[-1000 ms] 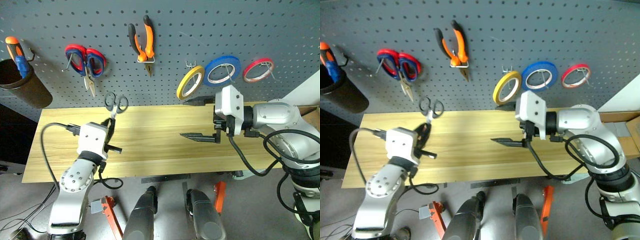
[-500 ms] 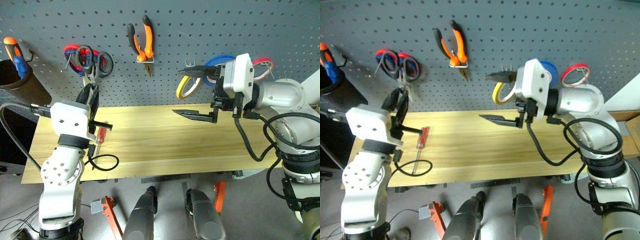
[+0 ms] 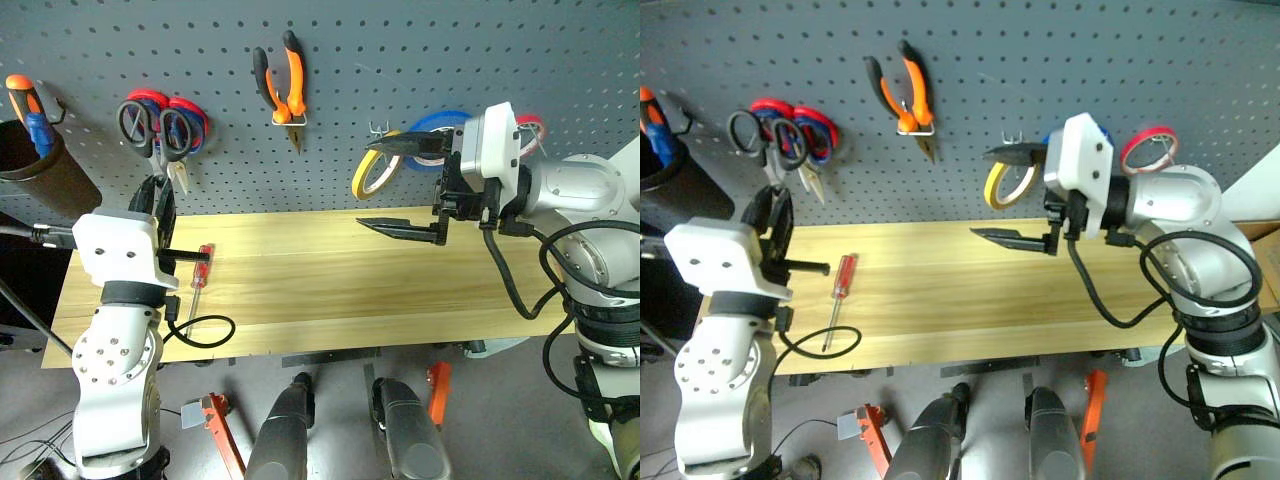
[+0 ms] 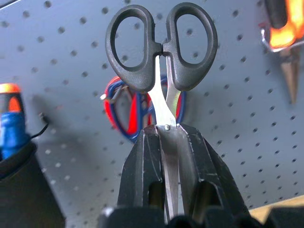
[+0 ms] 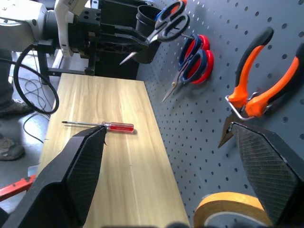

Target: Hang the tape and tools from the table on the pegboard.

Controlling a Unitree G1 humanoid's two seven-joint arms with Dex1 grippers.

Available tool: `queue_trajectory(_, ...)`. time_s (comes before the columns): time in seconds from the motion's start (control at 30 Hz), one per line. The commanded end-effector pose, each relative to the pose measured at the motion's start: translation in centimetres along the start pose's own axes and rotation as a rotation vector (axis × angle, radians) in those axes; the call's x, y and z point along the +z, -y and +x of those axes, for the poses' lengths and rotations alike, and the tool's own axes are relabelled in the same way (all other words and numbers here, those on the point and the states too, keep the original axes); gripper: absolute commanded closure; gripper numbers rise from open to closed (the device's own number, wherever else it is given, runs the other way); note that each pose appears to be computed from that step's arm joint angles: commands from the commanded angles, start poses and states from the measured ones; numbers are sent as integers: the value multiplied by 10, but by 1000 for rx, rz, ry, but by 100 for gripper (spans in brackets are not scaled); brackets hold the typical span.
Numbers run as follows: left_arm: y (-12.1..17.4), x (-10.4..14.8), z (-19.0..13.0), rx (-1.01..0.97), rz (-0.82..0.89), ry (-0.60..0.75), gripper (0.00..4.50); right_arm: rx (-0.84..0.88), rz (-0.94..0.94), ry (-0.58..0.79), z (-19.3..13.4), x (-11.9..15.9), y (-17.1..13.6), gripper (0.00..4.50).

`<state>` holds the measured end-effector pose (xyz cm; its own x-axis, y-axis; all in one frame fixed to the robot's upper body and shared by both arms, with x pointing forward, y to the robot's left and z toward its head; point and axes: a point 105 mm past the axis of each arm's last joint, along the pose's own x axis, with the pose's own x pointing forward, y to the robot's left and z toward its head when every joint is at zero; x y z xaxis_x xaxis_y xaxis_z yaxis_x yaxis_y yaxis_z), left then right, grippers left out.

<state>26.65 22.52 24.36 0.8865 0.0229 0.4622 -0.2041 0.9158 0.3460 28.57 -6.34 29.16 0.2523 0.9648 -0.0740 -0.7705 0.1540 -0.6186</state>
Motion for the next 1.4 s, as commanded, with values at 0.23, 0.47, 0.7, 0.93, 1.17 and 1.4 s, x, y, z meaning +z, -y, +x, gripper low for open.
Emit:
queue_trajectory(0.23, -20, 5, -11, 118, -2, -9, 438, 6, -45, 6, -5, 5, 2, 0)
queue_trajectory(0.47, -20, 0, 0, 96, -20, -6, 438, 13, -48, 8, -3, 4, 2, 0)
queue_trajectory(0.7, -12, -13, 0, 54, -53, -44, 438, 17, -50, 1, -3, 3, 1, 0)
queue_trajectory(0.93, -11, -15, 6, 16, -43, -37, 438, 20, -47, 1, -2, 3, 1, 0)
queue_trajectory(1.17, -11, -15, 13, -1, -26, -24, 438, 20, -41, -3, -3, 1, -1, 0)
queue_trajectory(1.4, -7, -20, 18, -43, -6, -33, 438, 20, -38, -9, -3, -1, -2, 0)
